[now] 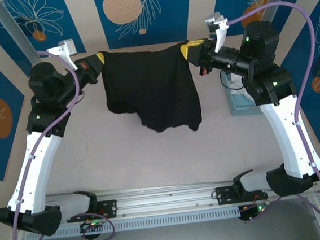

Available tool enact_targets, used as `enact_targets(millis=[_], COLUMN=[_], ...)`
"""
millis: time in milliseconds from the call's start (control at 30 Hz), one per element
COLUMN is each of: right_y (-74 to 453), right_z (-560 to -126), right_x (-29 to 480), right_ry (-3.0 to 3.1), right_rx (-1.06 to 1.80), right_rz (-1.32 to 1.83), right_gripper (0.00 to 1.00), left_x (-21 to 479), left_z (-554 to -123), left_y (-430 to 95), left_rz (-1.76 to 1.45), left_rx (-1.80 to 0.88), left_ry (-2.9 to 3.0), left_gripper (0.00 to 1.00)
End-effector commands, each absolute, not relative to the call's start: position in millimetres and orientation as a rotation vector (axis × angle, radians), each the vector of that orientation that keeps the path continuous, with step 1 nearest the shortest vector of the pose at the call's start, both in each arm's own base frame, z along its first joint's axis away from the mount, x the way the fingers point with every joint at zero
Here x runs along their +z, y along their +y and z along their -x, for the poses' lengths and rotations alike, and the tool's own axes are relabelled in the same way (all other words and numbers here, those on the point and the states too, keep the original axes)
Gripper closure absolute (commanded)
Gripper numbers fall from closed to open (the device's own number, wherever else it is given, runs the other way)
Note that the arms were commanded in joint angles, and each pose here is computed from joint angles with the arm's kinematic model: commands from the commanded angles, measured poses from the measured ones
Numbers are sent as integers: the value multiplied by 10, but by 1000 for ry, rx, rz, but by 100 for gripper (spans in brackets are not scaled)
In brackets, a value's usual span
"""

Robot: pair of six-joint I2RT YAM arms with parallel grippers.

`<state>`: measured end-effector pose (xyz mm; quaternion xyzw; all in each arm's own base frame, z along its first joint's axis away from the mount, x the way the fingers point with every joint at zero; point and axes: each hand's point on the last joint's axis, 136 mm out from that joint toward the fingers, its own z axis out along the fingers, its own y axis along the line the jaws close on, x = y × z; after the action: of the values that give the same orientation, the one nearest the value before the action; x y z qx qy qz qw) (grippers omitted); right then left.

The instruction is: Fold the inside-out t-shirt

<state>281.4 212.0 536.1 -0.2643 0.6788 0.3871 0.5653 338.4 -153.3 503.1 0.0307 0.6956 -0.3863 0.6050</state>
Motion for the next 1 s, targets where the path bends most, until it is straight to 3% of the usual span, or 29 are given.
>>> enact_targets(millis=[0, 100, 200, 300, 367, 467, 533, 600, 700, 833, 967], right_y=[2229, 2282, 2356, 2369, 2389, 2273, 2179, 2156, 2249, 2156, 2058], right_z=[-2674, -2928, -3440, -4112, -4416, -4522, -4375, -4117, -3717, -3478, -3424], right_x=[5318, 4979, 4410, 3649, 3120, 2477, 2193, 1906, 1520, 1072, 877], right_ry=[1583, 1676, 1831, 2065, 2227, 2409, 2460, 2526, 2626, 2748, 2786], right_rx=[1012, 1040, 1041, 968, 937, 771, 716, 743, 756, 586, 508], right_rz=[668, 586, 452, 277, 221, 204, 224, 239, 305, 339, 329], right_gripper=[100, 100, 100, 99, 89, 70, 56, 50, 46, 43, 40], left_x=[5041, 4475, 3782, 3088, 2649, 2183, 1992, 1807, 1536, 1207, 963], left_z=[-3446, -3867, -4430, -4955, -5068, -4724, -4323, -3901, -3477, -3346, -3407], left_y=[-1422, -1541, -1478, -1278, -1126, -1104, -1267, -1451, -1739, -1843, -2061], left_rz=[-57, -3, 71, 100, 96, 69, 36, 28, -58, -172, -248], left_rx=[-779, -791, -625, -346, -173, -144, -278, -464, -654, -576, -589], left_ry=[1608, 1753, 1916, 2097, 2251, 2406, 2390, 2381, 2429, 2540, 2611], left_gripper=[100, 100, 98, 76, 61, 46, 33, 21, 19, 20, 34])
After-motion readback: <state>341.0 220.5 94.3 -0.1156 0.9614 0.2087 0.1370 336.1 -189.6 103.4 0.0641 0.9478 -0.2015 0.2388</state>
